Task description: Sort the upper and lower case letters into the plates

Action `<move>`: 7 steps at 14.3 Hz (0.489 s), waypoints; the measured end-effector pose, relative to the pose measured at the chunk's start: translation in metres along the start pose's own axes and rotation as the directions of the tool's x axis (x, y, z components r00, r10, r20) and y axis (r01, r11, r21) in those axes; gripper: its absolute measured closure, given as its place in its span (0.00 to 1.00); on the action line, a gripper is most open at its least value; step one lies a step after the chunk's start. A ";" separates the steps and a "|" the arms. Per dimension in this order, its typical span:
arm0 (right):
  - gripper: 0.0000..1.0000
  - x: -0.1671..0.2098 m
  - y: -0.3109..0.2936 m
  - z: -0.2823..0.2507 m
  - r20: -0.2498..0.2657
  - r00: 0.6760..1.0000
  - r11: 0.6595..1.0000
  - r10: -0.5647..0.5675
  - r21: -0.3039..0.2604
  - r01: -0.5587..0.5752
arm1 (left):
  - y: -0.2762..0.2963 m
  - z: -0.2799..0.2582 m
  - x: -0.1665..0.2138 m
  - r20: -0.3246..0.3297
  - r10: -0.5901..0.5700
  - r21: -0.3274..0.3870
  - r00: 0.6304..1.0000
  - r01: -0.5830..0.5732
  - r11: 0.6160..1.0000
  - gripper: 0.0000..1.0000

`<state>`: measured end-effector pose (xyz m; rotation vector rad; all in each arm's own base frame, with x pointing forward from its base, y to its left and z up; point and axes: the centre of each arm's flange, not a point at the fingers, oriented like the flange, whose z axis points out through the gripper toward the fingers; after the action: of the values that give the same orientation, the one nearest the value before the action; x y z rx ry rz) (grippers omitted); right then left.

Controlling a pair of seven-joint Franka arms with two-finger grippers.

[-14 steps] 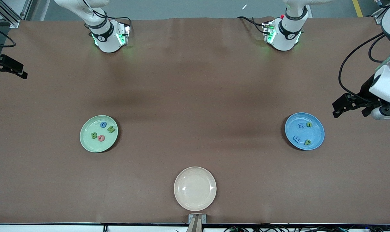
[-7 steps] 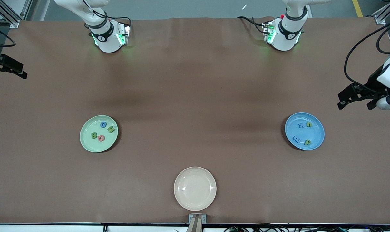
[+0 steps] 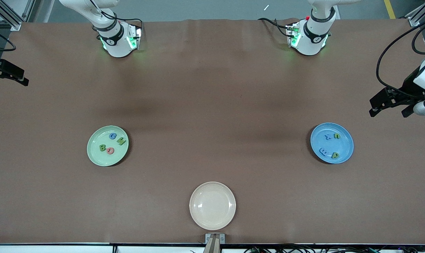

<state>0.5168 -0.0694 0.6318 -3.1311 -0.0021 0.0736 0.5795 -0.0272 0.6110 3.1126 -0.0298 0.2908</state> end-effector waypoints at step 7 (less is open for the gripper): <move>0.00 0.000 0.000 0.000 -0.004 1.000 1.000 0.000 -0.001 0.000 | -0.001 -0.012 0.003 -0.021 -0.002 0.000 1.000 0.002 1.000 0.00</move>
<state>0.5173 -0.0692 0.6321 -3.1318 -0.0027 0.0679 0.5801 -0.0259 0.6229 3.1089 -0.0266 0.3236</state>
